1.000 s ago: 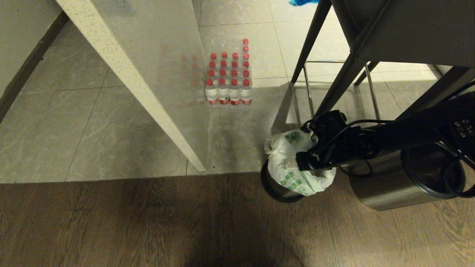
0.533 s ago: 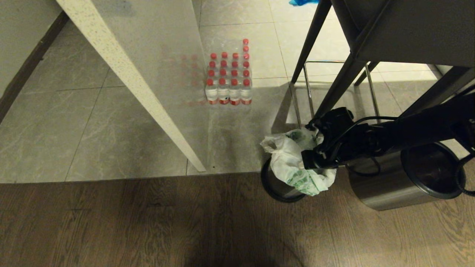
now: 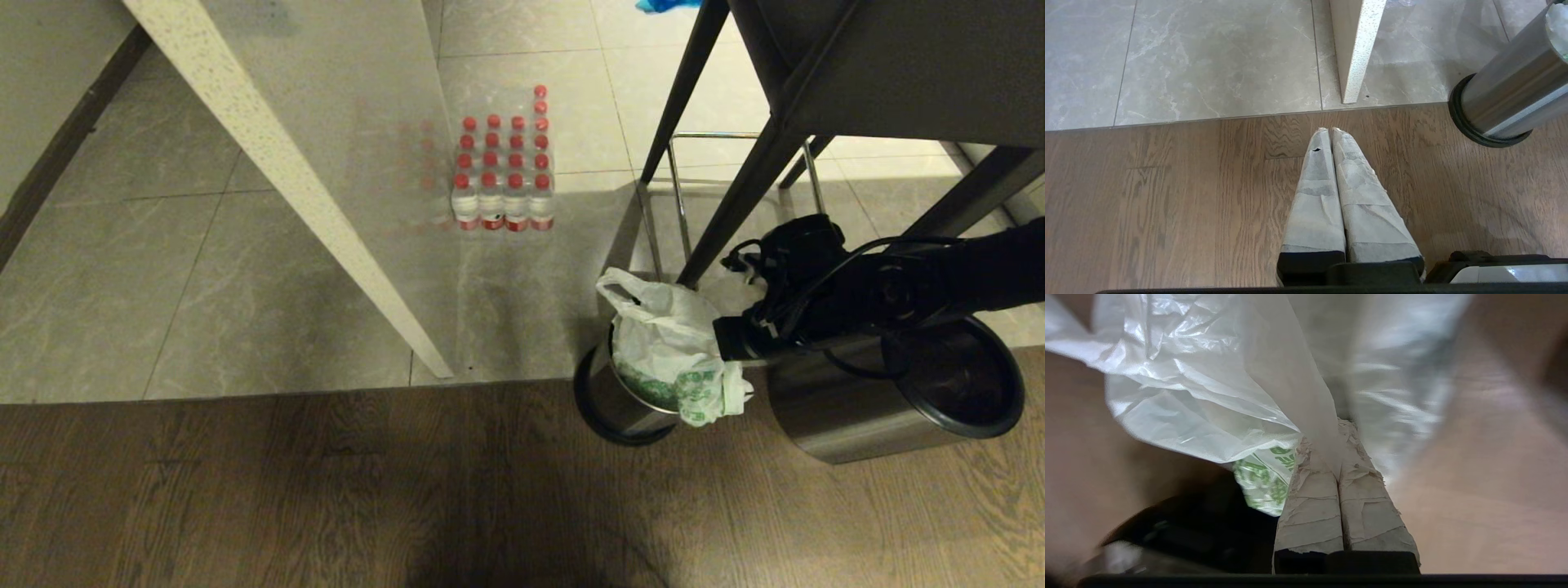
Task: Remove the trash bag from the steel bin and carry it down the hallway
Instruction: Pick up the trash bag
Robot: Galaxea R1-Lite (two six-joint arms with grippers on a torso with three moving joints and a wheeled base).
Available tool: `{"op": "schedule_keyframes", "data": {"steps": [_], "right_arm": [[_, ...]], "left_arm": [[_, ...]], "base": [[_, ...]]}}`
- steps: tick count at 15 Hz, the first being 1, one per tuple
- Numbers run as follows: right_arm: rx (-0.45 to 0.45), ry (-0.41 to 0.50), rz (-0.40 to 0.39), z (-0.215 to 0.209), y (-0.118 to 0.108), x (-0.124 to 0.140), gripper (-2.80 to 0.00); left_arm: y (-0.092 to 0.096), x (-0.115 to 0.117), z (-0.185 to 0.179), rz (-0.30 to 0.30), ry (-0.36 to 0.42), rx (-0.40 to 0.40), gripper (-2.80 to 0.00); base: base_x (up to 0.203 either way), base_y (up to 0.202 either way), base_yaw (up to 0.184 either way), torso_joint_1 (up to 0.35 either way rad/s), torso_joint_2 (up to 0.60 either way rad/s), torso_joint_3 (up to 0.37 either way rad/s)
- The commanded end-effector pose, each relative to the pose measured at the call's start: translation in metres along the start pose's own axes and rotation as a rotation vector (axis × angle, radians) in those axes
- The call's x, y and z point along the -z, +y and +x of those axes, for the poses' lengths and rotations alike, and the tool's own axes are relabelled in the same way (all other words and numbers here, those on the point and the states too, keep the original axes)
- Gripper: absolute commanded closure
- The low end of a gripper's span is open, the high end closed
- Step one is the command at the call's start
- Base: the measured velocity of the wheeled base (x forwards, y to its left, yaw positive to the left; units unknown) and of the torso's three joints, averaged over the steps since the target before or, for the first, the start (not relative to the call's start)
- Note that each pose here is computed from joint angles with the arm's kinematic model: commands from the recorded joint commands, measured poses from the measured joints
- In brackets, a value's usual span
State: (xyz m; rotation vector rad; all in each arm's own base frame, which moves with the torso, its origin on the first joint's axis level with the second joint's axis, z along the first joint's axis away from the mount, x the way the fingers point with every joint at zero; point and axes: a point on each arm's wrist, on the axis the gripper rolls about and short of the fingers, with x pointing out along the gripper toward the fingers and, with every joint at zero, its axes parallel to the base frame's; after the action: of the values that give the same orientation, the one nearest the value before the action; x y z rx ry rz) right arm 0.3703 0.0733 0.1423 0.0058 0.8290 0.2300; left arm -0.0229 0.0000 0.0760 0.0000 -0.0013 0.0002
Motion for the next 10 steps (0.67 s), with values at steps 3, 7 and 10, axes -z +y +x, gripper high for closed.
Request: {"op": "schedule_keyframes", "data": {"steps": [3,7,10], "right_arm": [[0.028,0.005,-0.03,0.005,-0.002,0.001,0.0],[0.038,0.013,-0.078,0.011,-0.003,0.002,-2.8],[0.04,0.015,-0.083,0.012,-0.003,0.003,-2.8]], "left_arm": [[0.0,0.0,0.0,-0.001,0.0,0.0,0.0],[0.0,0.0,0.0,0.0,0.0,-0.001,0.0],[0.0,0.0,0.0,0.0,0.0,0.0,0.0]], "base": [[0.0,0.0,0.0,0.0,0.0,0.0],[0.0,0.0,0.0,0.0,0.0,0.0],[0.0,0.0,0.0,0.0,0.0,0.0]]}}
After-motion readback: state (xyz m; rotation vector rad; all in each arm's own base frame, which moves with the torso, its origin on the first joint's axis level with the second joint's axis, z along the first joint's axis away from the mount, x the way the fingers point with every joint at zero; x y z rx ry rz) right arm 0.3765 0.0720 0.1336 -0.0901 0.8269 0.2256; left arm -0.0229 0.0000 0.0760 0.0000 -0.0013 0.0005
